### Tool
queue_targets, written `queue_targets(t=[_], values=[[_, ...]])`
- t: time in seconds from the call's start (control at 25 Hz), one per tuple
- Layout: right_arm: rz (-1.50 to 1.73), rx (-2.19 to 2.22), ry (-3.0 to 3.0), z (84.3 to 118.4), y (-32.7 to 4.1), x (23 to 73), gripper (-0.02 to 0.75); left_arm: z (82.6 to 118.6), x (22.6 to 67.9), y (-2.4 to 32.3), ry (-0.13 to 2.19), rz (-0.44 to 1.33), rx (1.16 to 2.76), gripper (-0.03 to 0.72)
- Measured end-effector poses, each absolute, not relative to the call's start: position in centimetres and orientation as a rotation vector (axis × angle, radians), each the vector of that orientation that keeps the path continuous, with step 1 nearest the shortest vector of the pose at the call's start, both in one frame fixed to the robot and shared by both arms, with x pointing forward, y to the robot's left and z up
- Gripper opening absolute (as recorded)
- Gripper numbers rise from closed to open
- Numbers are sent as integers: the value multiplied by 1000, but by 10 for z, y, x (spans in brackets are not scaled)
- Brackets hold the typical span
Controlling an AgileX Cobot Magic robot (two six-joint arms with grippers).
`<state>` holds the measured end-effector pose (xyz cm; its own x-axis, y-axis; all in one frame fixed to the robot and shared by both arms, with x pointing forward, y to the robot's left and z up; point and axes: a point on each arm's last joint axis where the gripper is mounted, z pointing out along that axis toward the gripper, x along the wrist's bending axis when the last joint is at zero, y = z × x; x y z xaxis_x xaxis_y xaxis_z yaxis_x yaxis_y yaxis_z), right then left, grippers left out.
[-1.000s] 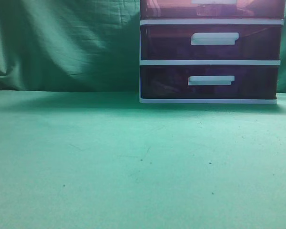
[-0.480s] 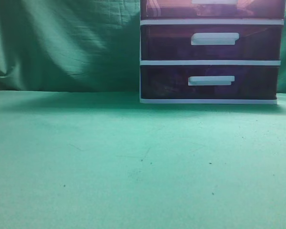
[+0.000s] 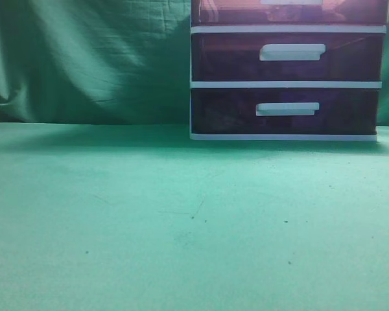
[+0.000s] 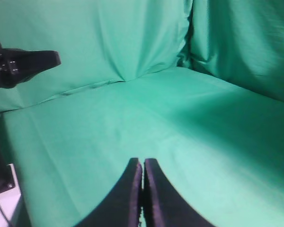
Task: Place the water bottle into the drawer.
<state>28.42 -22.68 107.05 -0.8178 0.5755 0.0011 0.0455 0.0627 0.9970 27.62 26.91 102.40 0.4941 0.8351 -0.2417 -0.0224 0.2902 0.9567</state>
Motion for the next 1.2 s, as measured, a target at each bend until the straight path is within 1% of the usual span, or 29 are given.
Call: queue_targets(t=[0.36, 0.48, 0.64, 0.8, 1.0, 1.08, 1.2], values=[[1812, 630, 1938, 1071, -227, 285, 0, 1024, 276, 269, 888, 685, 1138, 0], [1831, 909, 1714, 1078, -239, 299, 0, 1024, 276, 269, 888, 685, 1138, 0], [1895, 1340, 1187, 1089, -269, 316, 0, 1024, 276, 269, 888, 685, 1138, 0], [1773, 1493, 926, 1087, -290, 322, 0, 1024, 276, 269, 888, 685, 1138, 0], [1441, 1374, 1162, 1076, -292, 323, 0, 1024, 276, 269, 888, 685, 1138, 0], [1365, 1368, 1318, 1067, -287, 319, 0, 1024, 276, 269, 888, 685, 1138, 0], [1258, 1224, 1563, 1052, -280, 306, 0, 1024, 276, 269, 888, 685, 1138, 0]])
